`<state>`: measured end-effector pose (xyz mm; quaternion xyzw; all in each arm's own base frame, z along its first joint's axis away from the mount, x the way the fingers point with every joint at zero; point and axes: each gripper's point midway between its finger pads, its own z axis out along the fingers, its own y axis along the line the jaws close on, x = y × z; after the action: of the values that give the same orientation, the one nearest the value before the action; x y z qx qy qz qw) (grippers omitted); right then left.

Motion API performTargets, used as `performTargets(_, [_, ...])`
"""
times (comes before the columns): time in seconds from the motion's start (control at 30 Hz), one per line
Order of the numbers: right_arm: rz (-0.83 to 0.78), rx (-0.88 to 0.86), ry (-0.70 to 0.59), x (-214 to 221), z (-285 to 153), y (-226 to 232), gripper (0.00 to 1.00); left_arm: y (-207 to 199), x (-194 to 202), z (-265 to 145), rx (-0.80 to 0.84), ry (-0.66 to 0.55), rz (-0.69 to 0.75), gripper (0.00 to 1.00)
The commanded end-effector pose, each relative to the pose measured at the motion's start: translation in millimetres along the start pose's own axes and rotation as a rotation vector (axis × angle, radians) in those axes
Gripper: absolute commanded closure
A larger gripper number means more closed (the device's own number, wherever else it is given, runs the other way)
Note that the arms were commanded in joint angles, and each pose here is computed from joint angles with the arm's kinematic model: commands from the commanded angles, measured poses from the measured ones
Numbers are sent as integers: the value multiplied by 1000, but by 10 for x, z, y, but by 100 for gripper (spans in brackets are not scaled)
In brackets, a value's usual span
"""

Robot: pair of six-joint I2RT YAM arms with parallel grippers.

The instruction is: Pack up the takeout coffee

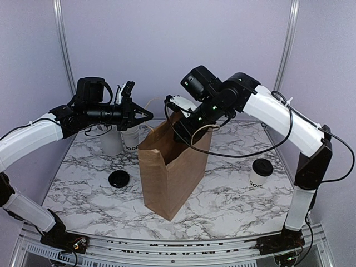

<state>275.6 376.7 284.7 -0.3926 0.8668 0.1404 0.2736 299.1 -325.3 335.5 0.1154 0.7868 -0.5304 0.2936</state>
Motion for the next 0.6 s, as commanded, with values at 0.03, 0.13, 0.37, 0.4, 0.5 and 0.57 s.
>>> performTargets(0.03, [17,-12,-86,-211,-221,50,40,-166,-30,-55,37,-18,27,100])
performTargets(0.13, [27,-22,-123,-291,-304,64,32,-196,-30,-66,43,-24,33,100])
performTargets(0.37, [49,-24,-220,-483,-518,45,22,-276,-83,-120,52,-51,48,90])
performTargets(0.4, [52,-25,-242,-524,-562,41,22,-288,-89,-129,54,-55,50,87])
performTargets(0.5, [55,-20,-311,-634,-700,20,18,-339,-115,-163,63,-70,60,69])
performTargets(0.57, [59,-11,-370,-705,-840,-16,15,-378,-134,-190,75,-84,67,55])
